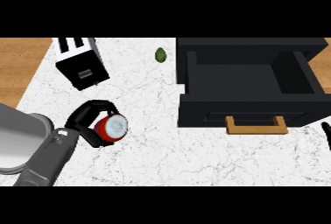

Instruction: Pick up the can, place it into the drawer and close the drawer

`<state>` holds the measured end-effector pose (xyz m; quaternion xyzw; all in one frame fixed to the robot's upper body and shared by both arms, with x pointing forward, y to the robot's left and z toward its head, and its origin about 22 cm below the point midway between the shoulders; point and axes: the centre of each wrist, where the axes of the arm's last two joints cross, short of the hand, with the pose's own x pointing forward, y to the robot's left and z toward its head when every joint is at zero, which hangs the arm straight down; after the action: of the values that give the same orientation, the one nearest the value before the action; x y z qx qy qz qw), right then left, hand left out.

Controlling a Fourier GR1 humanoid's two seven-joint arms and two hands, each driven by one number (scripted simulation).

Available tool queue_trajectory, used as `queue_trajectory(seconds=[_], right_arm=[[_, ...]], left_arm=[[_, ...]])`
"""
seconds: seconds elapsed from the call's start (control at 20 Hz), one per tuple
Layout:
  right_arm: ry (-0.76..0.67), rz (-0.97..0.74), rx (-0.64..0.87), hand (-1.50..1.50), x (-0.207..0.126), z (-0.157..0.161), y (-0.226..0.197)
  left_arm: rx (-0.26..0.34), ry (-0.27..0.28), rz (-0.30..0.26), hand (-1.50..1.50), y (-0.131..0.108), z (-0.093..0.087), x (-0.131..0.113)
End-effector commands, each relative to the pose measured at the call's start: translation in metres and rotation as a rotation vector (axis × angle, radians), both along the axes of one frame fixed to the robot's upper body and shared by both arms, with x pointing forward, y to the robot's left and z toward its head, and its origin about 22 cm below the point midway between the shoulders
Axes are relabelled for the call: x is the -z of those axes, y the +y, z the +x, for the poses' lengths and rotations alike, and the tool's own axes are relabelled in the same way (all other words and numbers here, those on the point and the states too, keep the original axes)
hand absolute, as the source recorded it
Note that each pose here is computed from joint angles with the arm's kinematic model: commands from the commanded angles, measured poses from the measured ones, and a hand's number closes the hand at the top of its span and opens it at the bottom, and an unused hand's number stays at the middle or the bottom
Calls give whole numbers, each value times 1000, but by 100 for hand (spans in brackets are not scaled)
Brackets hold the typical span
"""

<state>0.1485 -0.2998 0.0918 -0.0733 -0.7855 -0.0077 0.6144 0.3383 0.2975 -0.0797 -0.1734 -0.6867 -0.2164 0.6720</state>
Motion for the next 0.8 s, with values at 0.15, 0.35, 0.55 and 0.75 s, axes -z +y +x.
queue_trajectory(seconds=[0.15, 0.35, 0.55, 0.75], right_arm=[[-12, 16, 35, -150, 3, -5, -5], [-1, 8, 34, -150, -12, -6, 1], [-17, 3, 48, -150, -5, -14, -11], [10, -10, 35, -150, 5, -15, 1]], left_arm=[[-637, 1, -129, 150, 7, -27, 27], [-641, -70, -149, 150, -15, -20, 15], [-581, -78, -150, 150, -55, -11, -15], [-528, -141, -126, 150, -66, -1, -67]])
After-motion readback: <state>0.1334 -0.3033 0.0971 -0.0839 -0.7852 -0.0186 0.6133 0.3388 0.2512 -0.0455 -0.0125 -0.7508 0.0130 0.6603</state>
